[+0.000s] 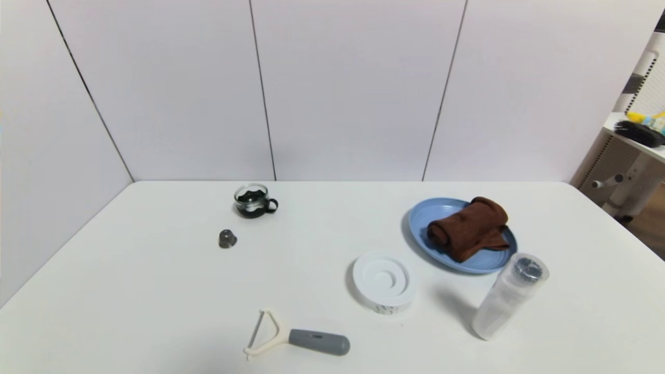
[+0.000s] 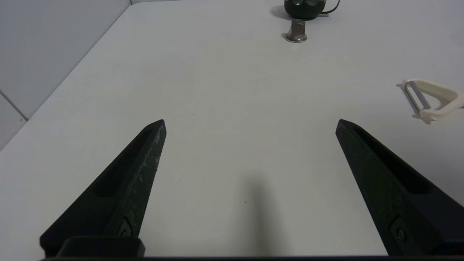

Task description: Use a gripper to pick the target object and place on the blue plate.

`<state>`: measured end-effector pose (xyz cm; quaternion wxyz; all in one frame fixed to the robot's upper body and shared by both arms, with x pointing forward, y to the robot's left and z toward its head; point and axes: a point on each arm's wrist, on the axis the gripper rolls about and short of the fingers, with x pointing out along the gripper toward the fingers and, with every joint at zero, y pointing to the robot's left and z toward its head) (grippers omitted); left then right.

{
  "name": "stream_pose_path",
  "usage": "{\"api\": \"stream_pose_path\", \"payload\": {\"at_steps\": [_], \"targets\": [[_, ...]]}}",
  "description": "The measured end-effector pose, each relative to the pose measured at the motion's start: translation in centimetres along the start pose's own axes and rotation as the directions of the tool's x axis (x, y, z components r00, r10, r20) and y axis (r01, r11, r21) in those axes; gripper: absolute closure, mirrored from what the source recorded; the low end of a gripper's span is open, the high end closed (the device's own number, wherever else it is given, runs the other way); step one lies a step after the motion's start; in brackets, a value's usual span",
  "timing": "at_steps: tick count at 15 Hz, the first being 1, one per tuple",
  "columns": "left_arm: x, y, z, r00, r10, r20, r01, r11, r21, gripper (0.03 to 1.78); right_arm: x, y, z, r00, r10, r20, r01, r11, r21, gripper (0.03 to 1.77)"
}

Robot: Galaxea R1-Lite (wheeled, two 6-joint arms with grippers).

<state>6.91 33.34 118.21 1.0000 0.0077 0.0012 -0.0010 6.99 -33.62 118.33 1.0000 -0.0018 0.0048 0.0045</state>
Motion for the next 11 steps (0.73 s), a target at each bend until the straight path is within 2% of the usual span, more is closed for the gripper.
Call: {"api": "stream_pose_path", "payload": {"at_steps": [11], "targets": [[0.00, 0.00, 0.00, 1.000, 0.000, 0.000, 0.000, 1.000, 0.000, 0.12, -0.09, -0.03, -0.09, 1.000, -0.013, 0.012, 0.012, 1.000, 0.024, 0.11]]}}
